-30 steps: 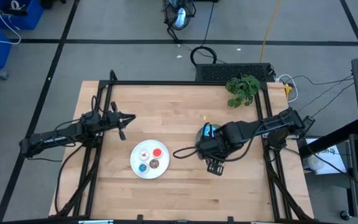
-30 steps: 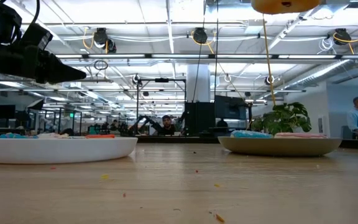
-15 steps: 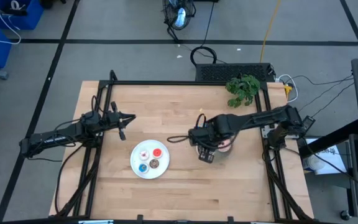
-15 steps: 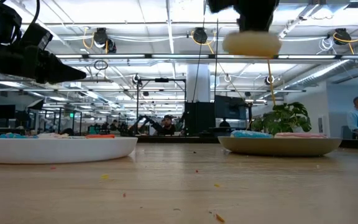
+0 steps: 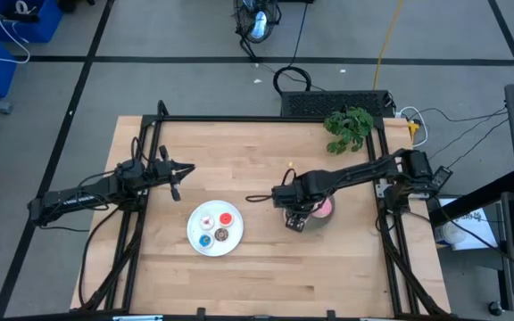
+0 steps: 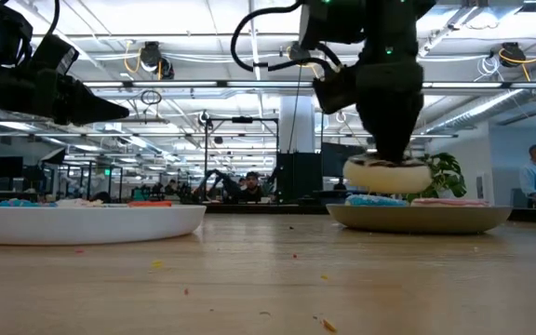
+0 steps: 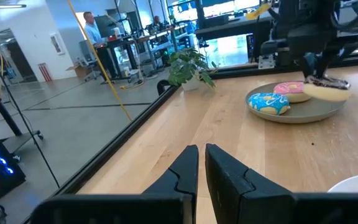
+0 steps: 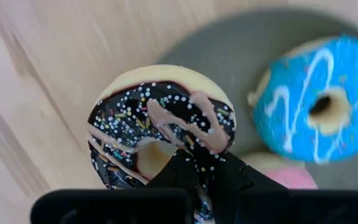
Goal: Pick & Place donuts
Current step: Put the big black donut on the gray plate
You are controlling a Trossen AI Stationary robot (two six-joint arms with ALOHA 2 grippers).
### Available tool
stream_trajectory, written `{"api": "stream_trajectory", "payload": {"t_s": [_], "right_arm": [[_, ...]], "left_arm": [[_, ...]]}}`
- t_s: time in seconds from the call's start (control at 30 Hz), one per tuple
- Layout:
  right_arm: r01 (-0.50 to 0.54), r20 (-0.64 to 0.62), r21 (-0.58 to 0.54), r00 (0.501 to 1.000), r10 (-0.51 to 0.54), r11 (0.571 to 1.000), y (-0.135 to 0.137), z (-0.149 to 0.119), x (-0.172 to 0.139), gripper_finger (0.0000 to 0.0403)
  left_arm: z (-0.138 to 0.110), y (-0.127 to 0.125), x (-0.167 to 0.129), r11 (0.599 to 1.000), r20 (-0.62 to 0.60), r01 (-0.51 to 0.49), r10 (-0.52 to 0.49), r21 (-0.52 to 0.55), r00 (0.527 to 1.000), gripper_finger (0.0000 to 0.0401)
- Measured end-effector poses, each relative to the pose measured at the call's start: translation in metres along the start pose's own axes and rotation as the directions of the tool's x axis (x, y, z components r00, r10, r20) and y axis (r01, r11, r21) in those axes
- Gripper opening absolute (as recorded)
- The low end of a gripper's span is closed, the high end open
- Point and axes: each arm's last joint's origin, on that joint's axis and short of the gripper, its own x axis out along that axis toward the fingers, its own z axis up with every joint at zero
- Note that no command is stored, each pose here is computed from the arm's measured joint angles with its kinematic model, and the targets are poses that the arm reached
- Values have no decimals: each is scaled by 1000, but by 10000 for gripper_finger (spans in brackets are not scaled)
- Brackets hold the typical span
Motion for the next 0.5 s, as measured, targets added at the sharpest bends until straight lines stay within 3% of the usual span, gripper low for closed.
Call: {"api": "stream_trajectory", "payload": {"t_s": [0.5], "right_arm": [[0, 70, 40, 998, -3, 999, -14, 11, 4, 11]], "left_arm": [[0, 0, 0, 1000, 1, 0, 0, 1, 1000, 37]]}}
